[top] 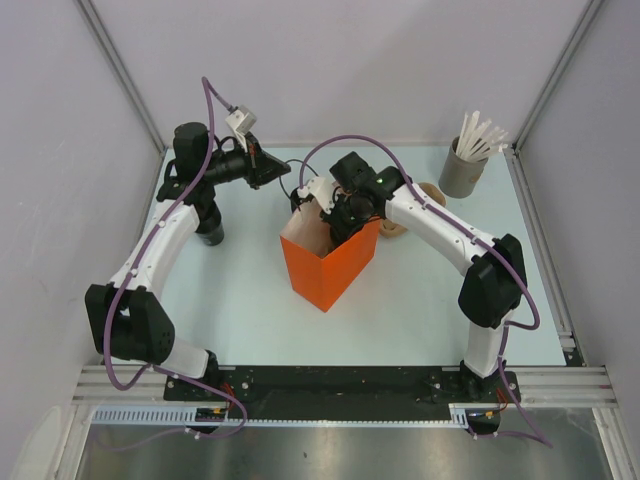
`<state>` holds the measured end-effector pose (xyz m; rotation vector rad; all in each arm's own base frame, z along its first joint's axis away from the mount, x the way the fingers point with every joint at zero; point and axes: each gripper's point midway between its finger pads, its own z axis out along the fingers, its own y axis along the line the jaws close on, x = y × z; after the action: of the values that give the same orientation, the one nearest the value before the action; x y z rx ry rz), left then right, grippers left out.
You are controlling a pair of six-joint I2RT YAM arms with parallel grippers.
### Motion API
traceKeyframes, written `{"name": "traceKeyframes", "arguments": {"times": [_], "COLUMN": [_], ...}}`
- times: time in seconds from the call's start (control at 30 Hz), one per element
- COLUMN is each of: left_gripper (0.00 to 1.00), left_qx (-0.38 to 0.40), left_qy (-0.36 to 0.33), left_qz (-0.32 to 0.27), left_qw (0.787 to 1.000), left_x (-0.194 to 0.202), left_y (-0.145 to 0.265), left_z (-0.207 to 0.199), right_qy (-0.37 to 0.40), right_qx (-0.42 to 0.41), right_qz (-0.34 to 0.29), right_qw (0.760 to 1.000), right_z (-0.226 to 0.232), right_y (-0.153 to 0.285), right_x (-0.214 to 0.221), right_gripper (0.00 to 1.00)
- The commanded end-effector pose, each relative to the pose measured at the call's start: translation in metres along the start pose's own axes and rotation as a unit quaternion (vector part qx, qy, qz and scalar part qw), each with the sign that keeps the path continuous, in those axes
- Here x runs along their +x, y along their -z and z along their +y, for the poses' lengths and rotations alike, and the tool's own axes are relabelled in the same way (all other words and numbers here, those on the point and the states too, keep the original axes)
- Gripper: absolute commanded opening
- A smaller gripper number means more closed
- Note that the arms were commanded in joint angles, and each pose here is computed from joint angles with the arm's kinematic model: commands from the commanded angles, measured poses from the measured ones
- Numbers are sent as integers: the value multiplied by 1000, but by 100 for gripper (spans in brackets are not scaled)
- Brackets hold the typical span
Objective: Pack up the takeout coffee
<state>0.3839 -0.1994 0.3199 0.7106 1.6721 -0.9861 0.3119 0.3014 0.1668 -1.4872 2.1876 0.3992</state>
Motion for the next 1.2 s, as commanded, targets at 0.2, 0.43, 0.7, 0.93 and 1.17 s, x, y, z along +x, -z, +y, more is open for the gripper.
{"name": "traceKeyframes", "arguments": {"times": [0.2, 0.43, 0.7, 0.93, 1.17], "left_gripper": [0, 0, 0, 0, 0], "left_qx": [-6, -24, -46, -84, -133], "left_qy": [-26, -33, -38, -38, -41], "left_qz": [-15, -18, -16, -15, -23], "left_qw": [1000, 999, 998, 996, 990], "left_x": [-15, -16, -16, -15, -18], "left_y": [0, 1, 3, 5, 10], "left_z": [-2, 3, 10, 23, 38], "right_qy": [2, 1, 0, -2, -1], "right_qx": [0, -2, -3, -3, -3], "right_qz": [-10, -6, -2, -3, -3], "right_qw": [1000, 1000, 1000, 1000, 1000], "right_z": [-3, -4, -4, -4, -4], "right_y": [-4, -9, -11, -12, -12], "right_x": [-3, 1, 4, 6, 6], "right_gripper": [0, 0, 0, 0, 0]}}
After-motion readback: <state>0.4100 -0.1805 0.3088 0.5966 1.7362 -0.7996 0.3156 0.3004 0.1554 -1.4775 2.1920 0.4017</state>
